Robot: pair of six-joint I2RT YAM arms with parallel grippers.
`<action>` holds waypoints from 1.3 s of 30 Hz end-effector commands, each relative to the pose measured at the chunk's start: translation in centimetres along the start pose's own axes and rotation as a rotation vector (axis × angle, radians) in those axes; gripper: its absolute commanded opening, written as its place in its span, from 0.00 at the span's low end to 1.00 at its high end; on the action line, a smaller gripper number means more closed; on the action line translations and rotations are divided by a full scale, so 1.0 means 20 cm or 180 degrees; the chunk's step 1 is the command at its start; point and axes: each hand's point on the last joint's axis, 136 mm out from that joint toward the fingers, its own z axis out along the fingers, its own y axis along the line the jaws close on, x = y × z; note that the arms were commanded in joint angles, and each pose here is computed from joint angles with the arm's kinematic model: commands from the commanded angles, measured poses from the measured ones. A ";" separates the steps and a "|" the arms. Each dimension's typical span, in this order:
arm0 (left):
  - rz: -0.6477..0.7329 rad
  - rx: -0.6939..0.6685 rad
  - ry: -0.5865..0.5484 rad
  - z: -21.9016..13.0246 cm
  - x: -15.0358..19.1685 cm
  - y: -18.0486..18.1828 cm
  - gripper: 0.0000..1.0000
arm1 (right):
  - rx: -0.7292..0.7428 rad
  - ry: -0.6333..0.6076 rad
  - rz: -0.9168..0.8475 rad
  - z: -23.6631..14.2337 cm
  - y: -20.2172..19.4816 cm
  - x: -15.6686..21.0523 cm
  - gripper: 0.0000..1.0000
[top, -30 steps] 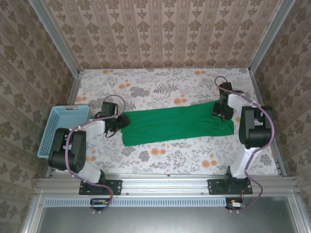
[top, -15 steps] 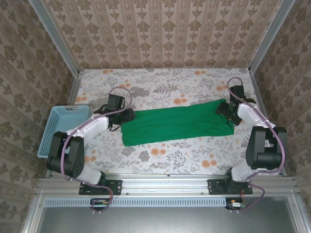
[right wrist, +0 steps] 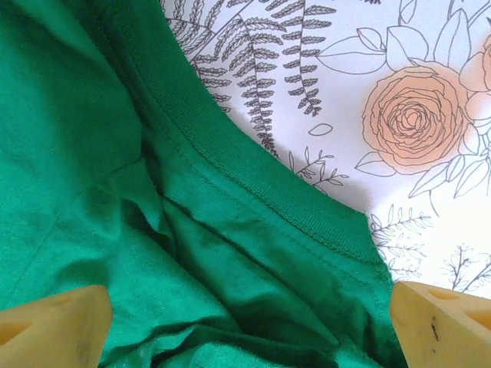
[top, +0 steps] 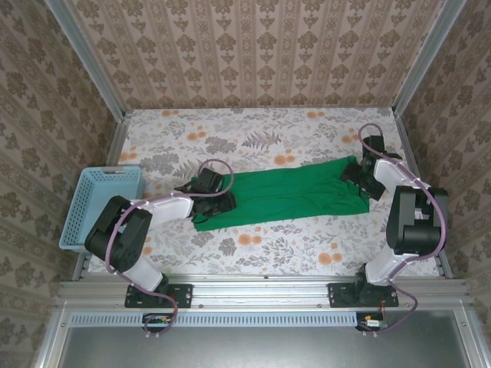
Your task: Fold the inside-out t-shirt
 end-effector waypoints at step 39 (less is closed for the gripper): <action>-0.0664 -0.0484 -0.0197 -0.17 -0.10 0.62 0.53 | 0.0088 0.0392 -0.1005 0.17 0.54 0.38 0.66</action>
